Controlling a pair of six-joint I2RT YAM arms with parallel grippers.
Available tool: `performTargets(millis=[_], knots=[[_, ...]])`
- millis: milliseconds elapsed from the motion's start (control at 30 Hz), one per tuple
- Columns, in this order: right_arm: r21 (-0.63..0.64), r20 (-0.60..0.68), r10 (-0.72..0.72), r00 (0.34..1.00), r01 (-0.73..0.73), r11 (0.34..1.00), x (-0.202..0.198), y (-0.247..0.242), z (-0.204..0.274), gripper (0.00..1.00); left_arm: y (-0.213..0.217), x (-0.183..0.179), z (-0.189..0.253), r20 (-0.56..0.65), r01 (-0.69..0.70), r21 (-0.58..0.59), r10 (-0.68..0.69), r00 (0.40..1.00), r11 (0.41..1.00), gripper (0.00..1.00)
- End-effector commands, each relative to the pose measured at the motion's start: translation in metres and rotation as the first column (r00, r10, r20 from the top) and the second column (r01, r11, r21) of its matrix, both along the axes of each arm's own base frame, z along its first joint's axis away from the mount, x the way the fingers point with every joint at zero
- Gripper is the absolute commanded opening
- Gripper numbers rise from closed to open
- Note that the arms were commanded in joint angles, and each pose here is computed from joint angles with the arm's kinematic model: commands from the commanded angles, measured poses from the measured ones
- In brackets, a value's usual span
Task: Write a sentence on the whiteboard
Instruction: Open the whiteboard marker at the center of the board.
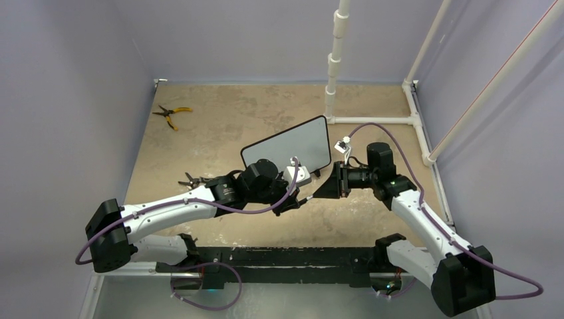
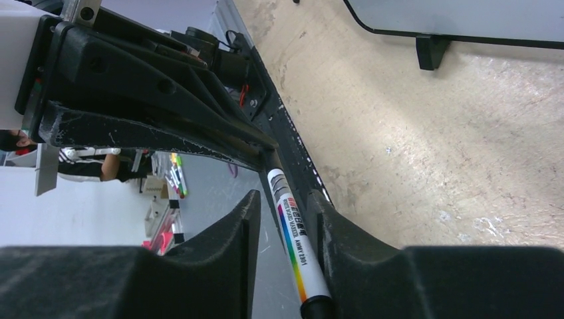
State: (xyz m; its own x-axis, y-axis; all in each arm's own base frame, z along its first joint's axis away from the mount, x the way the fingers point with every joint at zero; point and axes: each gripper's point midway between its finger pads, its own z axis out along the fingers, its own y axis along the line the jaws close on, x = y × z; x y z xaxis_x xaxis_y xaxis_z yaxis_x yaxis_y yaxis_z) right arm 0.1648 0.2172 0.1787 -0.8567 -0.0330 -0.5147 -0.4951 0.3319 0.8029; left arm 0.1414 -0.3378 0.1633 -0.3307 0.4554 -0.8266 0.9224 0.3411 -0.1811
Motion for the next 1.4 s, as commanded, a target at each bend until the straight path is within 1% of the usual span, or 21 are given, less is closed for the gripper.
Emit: performTargets(millis=[0, 100, 200, 300, 367, 400, 567, 733, 833, 933, 1000, 1033, 1133, 1200, 1267, 1300, 1367], knots=[[0.017, 0.020, 0.032, 0.999, -0.032, 0.999, -0.002, 0.001, 0.002, 0.30, -0.001, 0.003, 0.013, 0.045, 0.004, -0.041, -0.003, 0.999, 0.999, 0.00], [0.021, 0.025, 0.029, 0.999, -0.029, 0.999, -0.001, 0.001, 0.003, 0.20, -0.001, 0.003, 0.014, 0.046, 0.007, -0.042, -0.005, 0.999, 0.999, 0.00], [0.035, 0.039, 0.020, 0.999, -0.021, 0.999, 0.001, 0.002, 0.008, 0.17, -0.002, 0.001, 0.015, 0.044, 0.020, -0.049, -0.018, 0.999, 0.999, 0.00], [0.066, 0.039, 0.021, 0.999, -0.024, 0.998, 0.000, 0.004, 0.012, 0.29, -0.003, -0.002, 0.016, 0.040, 0.031, -0.058, -0.029, 0.999, 0.998, 0.00], [0.071, 0.036, 0.020, 0.999, -0.022, 0.997, -0.001, 0.004, 0.012, 0.35, -0.003, -0.002, 0.016, 0.041, 0.032, -0.060, -0.030, 0.999, 0.998, 0.00], [0.069, 0.034, 0.018, 0.999, -0.020, 0.997, -0.001, 0.004, 0.011, 0.37, -0.003, -0.002, 0.016, 0.040, 0.034, -0.062, -0.032, 0.999, 0.998, 0.00], [0.064, 0.021, 0.012, 1.000, -0.013, 0.998, -0.001, 0.004, 0.008, 0.37, -0.004, -0.007, 0.018, 0.036, 0.058, -0.073, -0.055, 0.998, 0.996, 0.00], [0.071, 0.021, -0.017, 1.000, 0.016, 0.997, 0.004, 0.004, 0.013, 0.40, -0.004, -0.008, 0.018, 0.033, 0.063, -0.078, -0.060, 0.998, 0.995, 0.00], [0.077, 0.024, -0.018, 1.000, 0.016, 0.997, 0.005, 0.005, 0.015, 0.40, -0.004, -0.008, 0.018, 0.034, 0.065, -0.078, -0.062, 0.997, 0.995, 0.00], [0.077, 0.022, -0.010, 1.000, 0.008, 0.997, 0.003, 0.005, 0.014, 0.37, -0.003, -0.007, 0.018, 0.040, 0.062, -0.075, -0.059, 0.997, 0.995, 0.00], [0.072, 0.024, -0.007, 1.000, 0.006, 0.997, 0.003, 0.004, 0.013, 0.33, -0.002, -0.006, 0.019, 0.048, 0.056, -0.073, -0.053, 0.997, 0.996, 0.00], [0.071, 0.025, -0.008, 1.000, 0.006, 0.997, 0.003, 0.004, 0.013, 0.29, -0.002, -0.005, 0.019, 0.051, 0.053, -0.072, -0.049, 0.997, 0.996, 0.00], [0.074, 0.038, -0.008, 0.999, 0.005, 0.997, 0.003, 0.004, 0.016, 0.10, -0.001, -0.004, 0.019, 0.052, 0.048, -0.073, -0.044, 0.998, 0.996, 0.00], [0.074, 0.051, -0.015, 0.999, 0.011, 0.997, 0.006, 0.005, 0.019, 0.00, -0.002, -0.003, 0.020, 0.052, 0.042, -0.076, -0.038, 0.998, 0.996, 0.00], [0.078, 0.075, -0.021, 0.997, 0.016, 0.997, 0.008, 0.005, 0.022, 0.00, -0.002, -0.001, 0.019, 0.048, 0.028, -0.068, -0.024, 0.999, 0.997, 0.00], [0.080, 0.085, -0.023, 0.996, 0.016, 0.997, 0.008, 0.005, 0.024, 0.00, -0.003, -0.001, 0.019, 0.044, 0.025, -0.067, -0.022, 0.999, 0.997, 0.08], [0.078, 0.099, -0.025, 0.995, 0.017, 0.997, 0.009, 0.004, 0.024, 0.00, -0.005, -0.002, 0.019, 0.032, 0.028, -0.072, -0.026, 0.999, 0.997, 0.37]])
